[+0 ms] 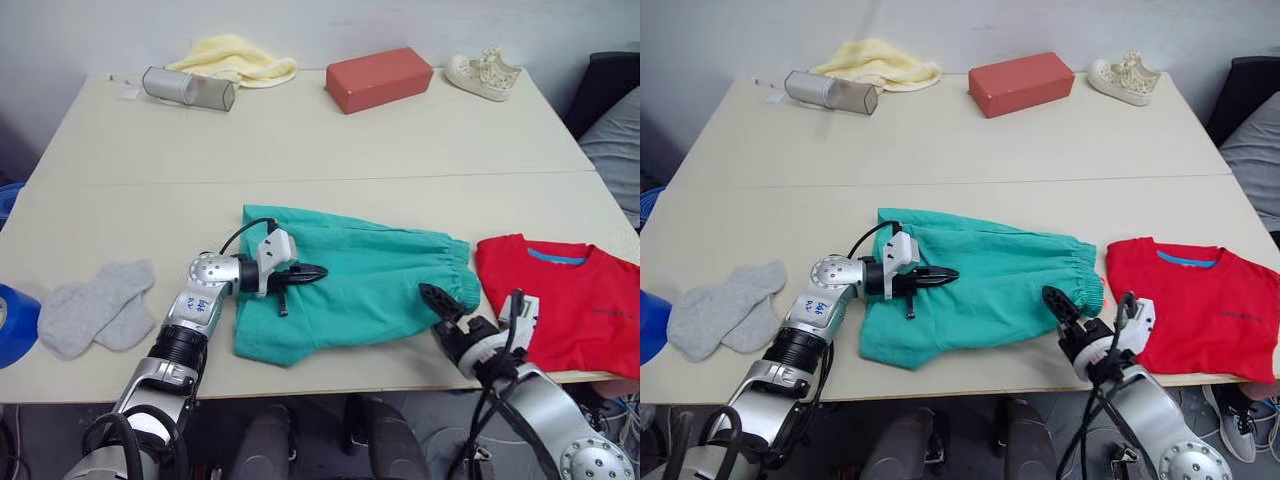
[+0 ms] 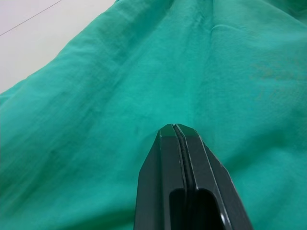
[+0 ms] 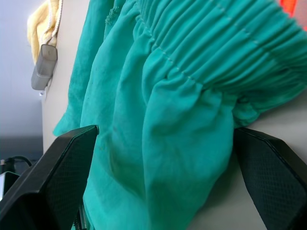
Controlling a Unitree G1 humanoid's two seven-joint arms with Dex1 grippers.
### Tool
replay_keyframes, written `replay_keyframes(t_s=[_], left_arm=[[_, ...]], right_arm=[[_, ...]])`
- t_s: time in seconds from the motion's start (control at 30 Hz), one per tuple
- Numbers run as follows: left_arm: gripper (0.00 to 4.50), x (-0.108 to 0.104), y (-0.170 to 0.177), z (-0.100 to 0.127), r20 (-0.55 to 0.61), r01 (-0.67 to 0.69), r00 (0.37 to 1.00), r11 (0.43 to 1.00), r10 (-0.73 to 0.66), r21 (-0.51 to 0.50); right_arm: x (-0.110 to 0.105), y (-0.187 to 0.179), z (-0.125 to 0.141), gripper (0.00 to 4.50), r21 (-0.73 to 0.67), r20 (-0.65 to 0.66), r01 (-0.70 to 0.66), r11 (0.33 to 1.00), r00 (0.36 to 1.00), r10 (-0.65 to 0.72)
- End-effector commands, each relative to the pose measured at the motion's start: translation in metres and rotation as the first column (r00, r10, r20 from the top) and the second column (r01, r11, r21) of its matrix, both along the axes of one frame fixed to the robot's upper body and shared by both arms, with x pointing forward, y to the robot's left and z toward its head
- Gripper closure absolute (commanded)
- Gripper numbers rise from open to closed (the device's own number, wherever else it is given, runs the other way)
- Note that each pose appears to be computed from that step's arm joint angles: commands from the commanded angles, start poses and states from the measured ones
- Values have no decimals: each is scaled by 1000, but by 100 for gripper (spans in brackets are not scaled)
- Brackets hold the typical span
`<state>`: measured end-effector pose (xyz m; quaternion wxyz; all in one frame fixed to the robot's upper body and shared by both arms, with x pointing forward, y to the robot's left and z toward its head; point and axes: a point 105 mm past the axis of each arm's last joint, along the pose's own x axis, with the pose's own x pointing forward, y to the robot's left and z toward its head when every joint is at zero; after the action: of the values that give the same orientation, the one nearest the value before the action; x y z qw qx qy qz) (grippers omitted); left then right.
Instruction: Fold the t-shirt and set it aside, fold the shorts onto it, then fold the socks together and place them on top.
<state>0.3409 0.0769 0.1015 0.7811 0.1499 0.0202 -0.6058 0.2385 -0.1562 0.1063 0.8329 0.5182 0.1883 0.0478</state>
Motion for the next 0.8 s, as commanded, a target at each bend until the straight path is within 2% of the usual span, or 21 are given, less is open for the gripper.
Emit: replay_keyframes(t_s=[0.03, 0.13, 0.23, 0.37, 0.5, 0.6, 0.7, 0.77, 0.8], left_arm=[[450, 2, 1, 9, 35, -3, 999, 1000, 4, -26], [450, 0, 1, 7, 32, 1, 999, 1000, -1, -26], [450, 0, 1, 6, 31, 2, 1000, 1000, -1, -27], [450, 1, 2, 6, 34, -5, 999, 1000, 6, -29], [450, 3, 3, 7, 41, -26, 999, 999, 27, -39], [450, 5, 4, 8, 40, -42, 998, 998, 44, -44], [450, 8, 5, 7, 24, -79, 997, 996, 80, -49], [450, 10, 5, 5, 14, -95, 995, 995, 95, -38], [450, 12, 5, 3, 0, -114, 994, 993, 114, -28]], right_arm=[[10, 4, -3, 4, 9, -5, 41, 999, 999, -41], [33, -10, -16, 4, -101, 1, 155, 983, 988, -155], [41, -13, -14, 60, -107, 52, 178, 978, 984, -173], [51, -22, -2, 205, -192, 173, 238, 952, 963, -206], [55, -25, 9, 343, -316, 278, 236, 919, 949, -148], [60, -31, 19, 449, -416, 343, 267, 869, 931, -122], [63, -33, 36, 449, -607, 428, 286, 741, 904, 3], [65, -29, 48, 449, -739, 465, 293, 606, 873, 145], [65, -22, 56, 449, -804, 472, 296, 516, 845, 250]])
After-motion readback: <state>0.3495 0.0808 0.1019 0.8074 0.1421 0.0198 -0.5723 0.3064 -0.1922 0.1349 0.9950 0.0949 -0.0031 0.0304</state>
